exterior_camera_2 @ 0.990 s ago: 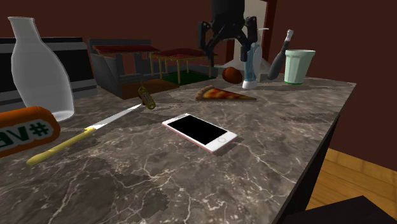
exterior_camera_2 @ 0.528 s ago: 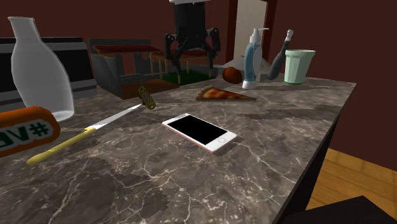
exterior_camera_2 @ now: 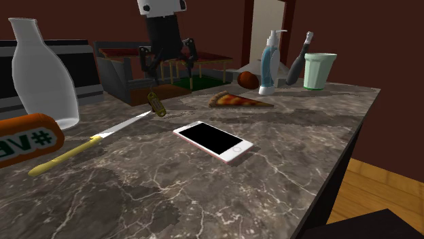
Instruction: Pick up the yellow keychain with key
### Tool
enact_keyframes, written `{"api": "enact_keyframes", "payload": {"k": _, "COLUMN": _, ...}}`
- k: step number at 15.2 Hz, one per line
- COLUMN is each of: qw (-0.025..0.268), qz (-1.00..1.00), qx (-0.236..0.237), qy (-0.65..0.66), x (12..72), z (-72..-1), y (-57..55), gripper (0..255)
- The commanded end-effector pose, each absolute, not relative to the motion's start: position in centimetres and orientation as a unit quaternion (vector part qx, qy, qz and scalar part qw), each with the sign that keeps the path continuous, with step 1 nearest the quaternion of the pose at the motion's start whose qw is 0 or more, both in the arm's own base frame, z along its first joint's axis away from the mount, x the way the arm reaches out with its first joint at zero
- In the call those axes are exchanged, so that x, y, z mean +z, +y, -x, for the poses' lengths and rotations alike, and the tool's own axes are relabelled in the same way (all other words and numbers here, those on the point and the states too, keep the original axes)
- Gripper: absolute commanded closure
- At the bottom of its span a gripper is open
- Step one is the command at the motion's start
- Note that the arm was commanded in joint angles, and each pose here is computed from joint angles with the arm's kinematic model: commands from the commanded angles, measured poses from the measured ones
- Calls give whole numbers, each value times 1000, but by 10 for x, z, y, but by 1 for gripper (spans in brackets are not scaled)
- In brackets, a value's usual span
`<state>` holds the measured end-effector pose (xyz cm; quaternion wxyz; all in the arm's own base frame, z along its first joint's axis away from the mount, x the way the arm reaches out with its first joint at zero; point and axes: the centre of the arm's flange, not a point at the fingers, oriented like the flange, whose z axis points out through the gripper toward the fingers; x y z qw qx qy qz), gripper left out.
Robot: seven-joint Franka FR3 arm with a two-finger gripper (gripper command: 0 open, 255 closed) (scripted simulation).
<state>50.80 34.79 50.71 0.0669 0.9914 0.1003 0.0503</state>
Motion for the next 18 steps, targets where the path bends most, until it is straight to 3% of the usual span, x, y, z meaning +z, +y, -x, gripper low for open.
{"api": "enact_keyframes", "payload": {"k": 1, "qw": 69, "qz": -990, "qx": 54, "qy": 108, "x": 503, "z": -519, "y": 371, "gripper": 0}}
{"api": "enact_keyframes", "payload": {"k": 14, "qw": 74, "qz": -988, "qx": 61, "qy": 123, "x": 452, "z": -537, "y": 414, "gripper": 0}}
{"api": "enact_keyframes", "payload": {"k": 15, "qw": 74, "qz": -988, "qx": 61, "qy": 123, "x": 452, "z": -537, "y": 414, "gripper": 255}}
{"api": "enact_keyframes", "payload": {"k": 18, "qw": 74, "qz": -988, "qx": 61, "qy": 123, "x": 452, "z": -537, "y": 414, "gripper": 255}}
